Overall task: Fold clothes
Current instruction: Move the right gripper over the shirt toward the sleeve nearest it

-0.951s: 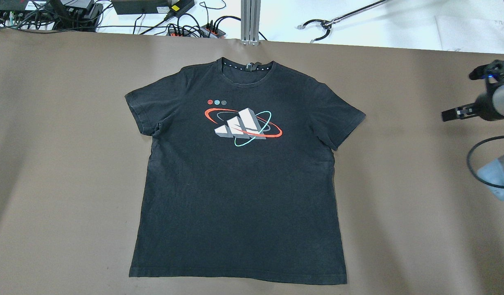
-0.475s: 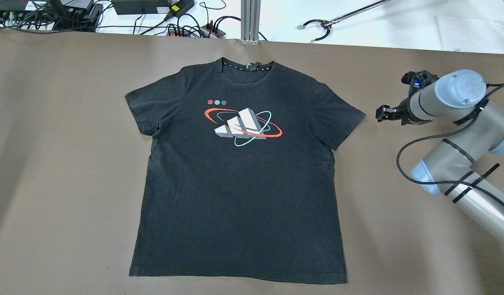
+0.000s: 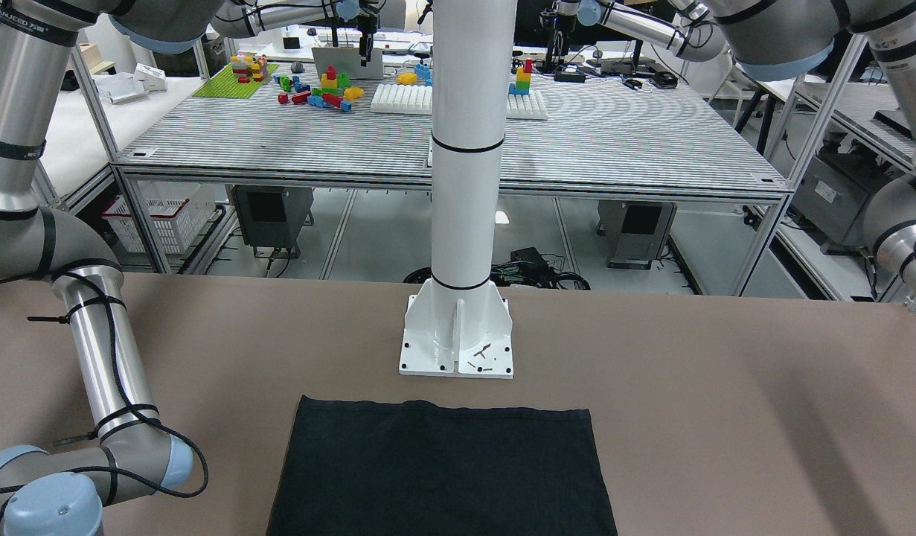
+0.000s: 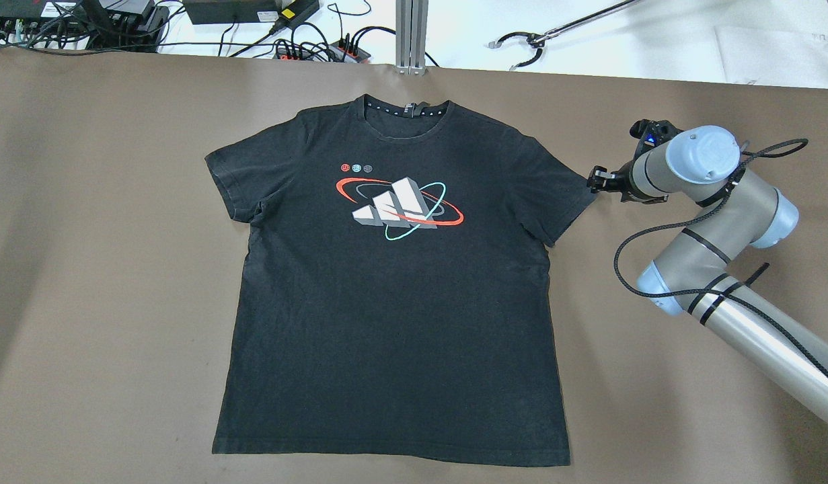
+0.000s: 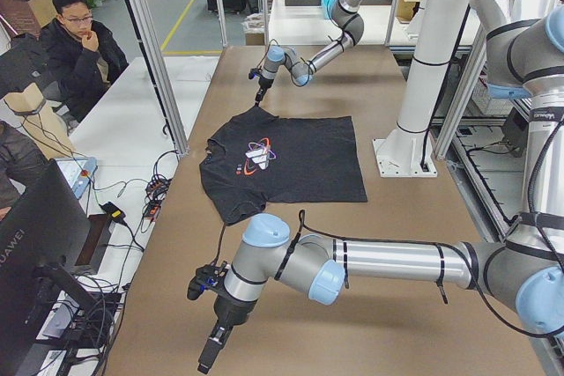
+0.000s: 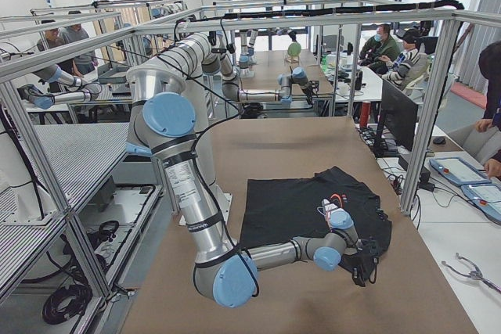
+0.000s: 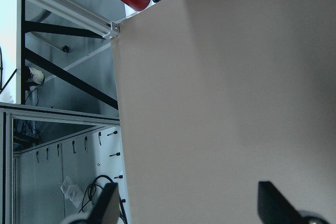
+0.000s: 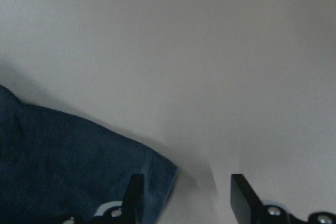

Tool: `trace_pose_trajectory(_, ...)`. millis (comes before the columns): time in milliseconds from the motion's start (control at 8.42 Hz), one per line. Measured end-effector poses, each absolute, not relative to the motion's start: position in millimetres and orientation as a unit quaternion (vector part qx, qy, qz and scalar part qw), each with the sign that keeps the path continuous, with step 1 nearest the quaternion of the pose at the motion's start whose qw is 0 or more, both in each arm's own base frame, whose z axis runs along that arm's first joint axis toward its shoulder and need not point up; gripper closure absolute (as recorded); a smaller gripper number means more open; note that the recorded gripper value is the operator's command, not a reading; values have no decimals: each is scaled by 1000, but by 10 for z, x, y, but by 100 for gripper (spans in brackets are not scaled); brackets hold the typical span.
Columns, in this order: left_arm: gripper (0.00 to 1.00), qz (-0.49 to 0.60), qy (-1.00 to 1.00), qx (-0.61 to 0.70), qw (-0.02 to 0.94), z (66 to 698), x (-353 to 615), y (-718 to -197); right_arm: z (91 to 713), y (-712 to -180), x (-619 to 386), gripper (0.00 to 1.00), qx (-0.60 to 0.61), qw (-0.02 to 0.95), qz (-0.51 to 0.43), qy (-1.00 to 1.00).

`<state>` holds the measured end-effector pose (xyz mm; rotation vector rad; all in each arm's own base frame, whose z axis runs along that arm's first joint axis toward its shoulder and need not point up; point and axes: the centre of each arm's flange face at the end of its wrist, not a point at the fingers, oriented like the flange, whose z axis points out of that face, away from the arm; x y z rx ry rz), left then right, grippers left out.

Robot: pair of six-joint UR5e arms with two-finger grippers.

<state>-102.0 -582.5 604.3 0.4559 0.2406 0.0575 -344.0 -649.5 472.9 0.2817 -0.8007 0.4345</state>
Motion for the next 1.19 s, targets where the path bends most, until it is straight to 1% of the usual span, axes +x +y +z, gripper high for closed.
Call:
trace_pose_trajectory(119, 7, 29, 120, 225, 966, 6044, -1018, -5823, 4734, -6521, -3484, 52, 137, 888, 214, -383)
trace_pose_trajectory(238, 7, 29, 121, 225, 966, 6042, -1013, -5822, 4752, -6536, -3510, 68, 137, 889, 216, -380)
trace_pose_trajectory(357, 7, 30, 124, 226, 966, 6039, -1006, -5822, 4760, -6552, -3528, 98, 137, 889, 217, -379)
trace_pose_trajectory(475, 7, 30, 125, 226, 966, 6035, -1003, -5823, 4746, -6570, -3542, 100, 138, 889, 217, -379)
trace_pose_trajectory(951, 7, 30, 126, 227, 965, 6029, -1002, -5826, 4601, -6646, -3603, 100, 144, 886, 212, -385)
trace_pose_trajectory(1188, 7, 30, 126, 226, 965, 6031, -1001, -5825, 4459, -6593, -3581, 100, 160, 886, 188, -394)
